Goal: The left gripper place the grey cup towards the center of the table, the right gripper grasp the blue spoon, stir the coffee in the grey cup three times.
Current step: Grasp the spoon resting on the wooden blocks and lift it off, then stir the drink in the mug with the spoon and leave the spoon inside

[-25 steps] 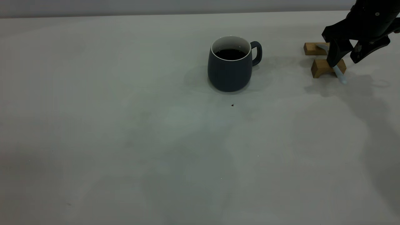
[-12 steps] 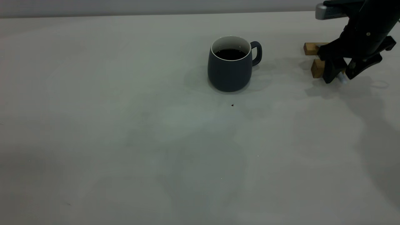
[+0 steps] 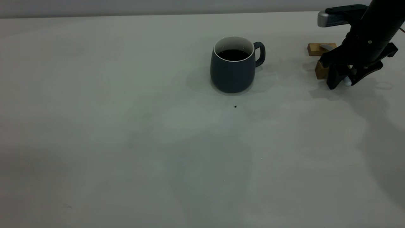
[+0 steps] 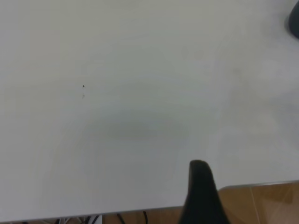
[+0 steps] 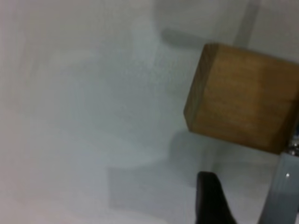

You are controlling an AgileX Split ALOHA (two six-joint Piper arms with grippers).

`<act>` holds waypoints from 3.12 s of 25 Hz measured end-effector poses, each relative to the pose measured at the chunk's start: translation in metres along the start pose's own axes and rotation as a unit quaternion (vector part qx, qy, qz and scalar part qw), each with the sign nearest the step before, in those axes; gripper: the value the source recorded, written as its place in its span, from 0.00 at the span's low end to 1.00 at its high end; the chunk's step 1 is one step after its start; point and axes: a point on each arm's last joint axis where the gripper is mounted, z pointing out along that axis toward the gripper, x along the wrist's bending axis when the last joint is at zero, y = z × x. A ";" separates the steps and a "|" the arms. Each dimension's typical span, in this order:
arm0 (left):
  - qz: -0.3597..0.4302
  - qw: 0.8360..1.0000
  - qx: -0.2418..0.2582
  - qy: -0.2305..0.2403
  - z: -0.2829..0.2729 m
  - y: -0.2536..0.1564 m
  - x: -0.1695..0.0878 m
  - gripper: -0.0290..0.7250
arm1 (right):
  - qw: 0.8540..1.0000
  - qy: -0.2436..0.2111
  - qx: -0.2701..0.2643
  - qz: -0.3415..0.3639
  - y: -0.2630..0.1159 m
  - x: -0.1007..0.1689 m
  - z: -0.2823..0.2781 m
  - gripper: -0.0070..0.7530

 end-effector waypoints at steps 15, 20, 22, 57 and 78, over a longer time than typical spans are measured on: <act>0.000 1.000 0.000 0.000 0.000 0.000 0.000 0.81 | 1.000 -0.003 -0.008 -0.019 0.017 -0.001 -0.058 0.16; 0.000 1.000 0.000 0.000 0.000 0.000 0.000 0.81 | 0.994 0.081 -0.040 0.058 0.033 0.031 -0.103 0.16; 0.000 1.000 0.000 0.000 0.000 0.000 0.000 0.81 | 0.984 0.148 -0.021 0.098 0.033 0.055 -0.106 0.16; 0.000 1.000 0.000 0.000 0.000 0.000 0.000 0.81 | 0.398 0.477 0.339 0.707 0.056 0.121 -0.097 0.16; 0.000 1.000 0.000 0.000 0.000 0.000 0.000 0.81 | 0.408 0.456 0.331 0.719 0.048 0.106 -0.012 0.16</act>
